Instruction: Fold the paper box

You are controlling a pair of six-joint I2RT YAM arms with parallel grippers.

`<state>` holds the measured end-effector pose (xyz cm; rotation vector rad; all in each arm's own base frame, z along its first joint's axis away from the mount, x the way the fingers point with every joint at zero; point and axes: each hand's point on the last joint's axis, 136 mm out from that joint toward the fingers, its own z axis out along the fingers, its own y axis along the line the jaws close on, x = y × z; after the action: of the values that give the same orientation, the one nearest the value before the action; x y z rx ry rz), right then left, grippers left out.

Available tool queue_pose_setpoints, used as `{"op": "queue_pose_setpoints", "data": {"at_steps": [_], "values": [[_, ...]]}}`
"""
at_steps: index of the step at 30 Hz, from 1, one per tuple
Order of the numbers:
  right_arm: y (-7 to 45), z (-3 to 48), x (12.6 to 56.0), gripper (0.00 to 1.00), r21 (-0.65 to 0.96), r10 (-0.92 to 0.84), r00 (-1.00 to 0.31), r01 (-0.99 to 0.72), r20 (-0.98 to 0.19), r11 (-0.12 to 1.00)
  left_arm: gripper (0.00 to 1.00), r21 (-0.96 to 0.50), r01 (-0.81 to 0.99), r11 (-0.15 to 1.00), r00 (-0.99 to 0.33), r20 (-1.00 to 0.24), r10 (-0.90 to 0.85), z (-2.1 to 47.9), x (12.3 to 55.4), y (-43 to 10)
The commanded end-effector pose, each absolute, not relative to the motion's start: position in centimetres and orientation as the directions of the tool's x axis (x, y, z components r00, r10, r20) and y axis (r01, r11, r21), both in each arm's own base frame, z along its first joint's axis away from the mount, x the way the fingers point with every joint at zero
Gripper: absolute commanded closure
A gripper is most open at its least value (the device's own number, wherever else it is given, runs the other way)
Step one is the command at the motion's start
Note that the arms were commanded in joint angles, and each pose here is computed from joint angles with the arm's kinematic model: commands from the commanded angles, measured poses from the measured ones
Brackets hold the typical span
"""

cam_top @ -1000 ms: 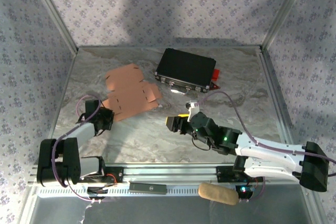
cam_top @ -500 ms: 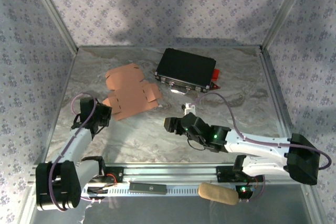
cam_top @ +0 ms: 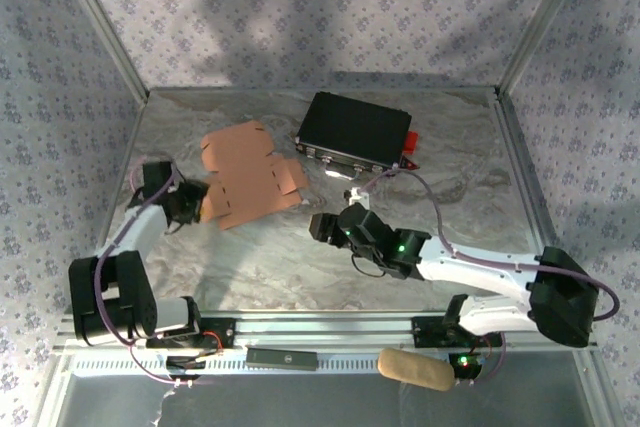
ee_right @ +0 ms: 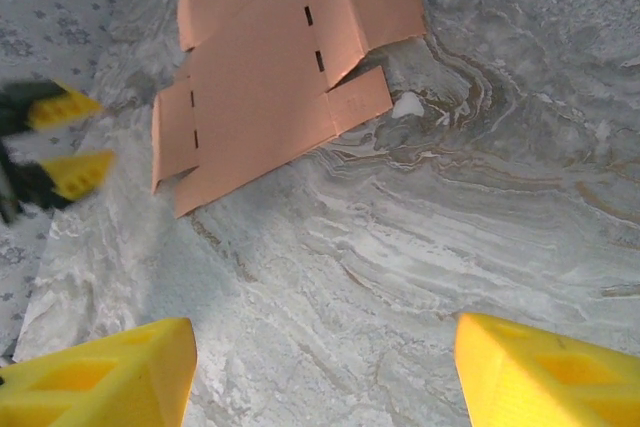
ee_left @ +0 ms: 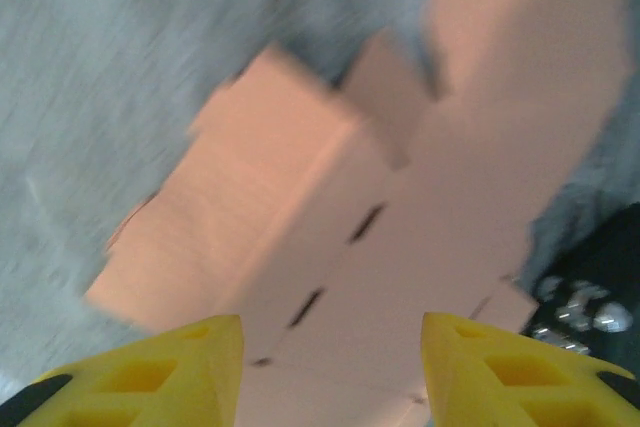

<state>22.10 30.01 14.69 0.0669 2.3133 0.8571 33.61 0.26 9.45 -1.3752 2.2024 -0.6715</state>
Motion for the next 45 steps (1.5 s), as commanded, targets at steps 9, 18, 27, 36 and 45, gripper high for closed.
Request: {"op": "queue_pose_setpoints", "data": {"at_steps": [9, 18, 27, 36, 45], "values": [[32.6, 13.4, 22.2, 0.29, 0.591, 0.183, -0.838, -0.192, -0.515, 0.783, 0.62, -0.294, -0.643, 0.707, -0.663, -0.247, -0.706, 4.7, 38.2, 3.5], [31.6, 12.5, 22.7, 0.29, 0.574, 0.169, -0.844, -0.187, -0.509, 0.797, 0.61, -0.272, -0.638, 0.720, -0.688, -0.220, -0.692, 2.9, 36.3, 1.1], [28.9, 12.3, 23.1, 0.28, 0.568, 0.202, -0.837, -0.150, -0.508, 0.809, 0.64, -0.363, -0.656, 0.661, -0.642, -0.193, -0.742, 1.5, 28.4, -3.4], [26.3, 10.5, 23.2, 0.28, 0.562, 0.257, -0.840, -0.067, -0.478, 0.825, 0.60, -0.571, -0.523, 0.633, -0.698, -0.140, -0.702, 5.5, 26.4, -8.8], [26.7, 8.8, 24.4, 0.28, 0.611, 0.319, -0.856, 0.004, -0.408, 0.792, 0.60, -0.428, -0.483, 0.764, -0.725, -0.294, -0.623, 8.4, 26.4, -6.1]]}}
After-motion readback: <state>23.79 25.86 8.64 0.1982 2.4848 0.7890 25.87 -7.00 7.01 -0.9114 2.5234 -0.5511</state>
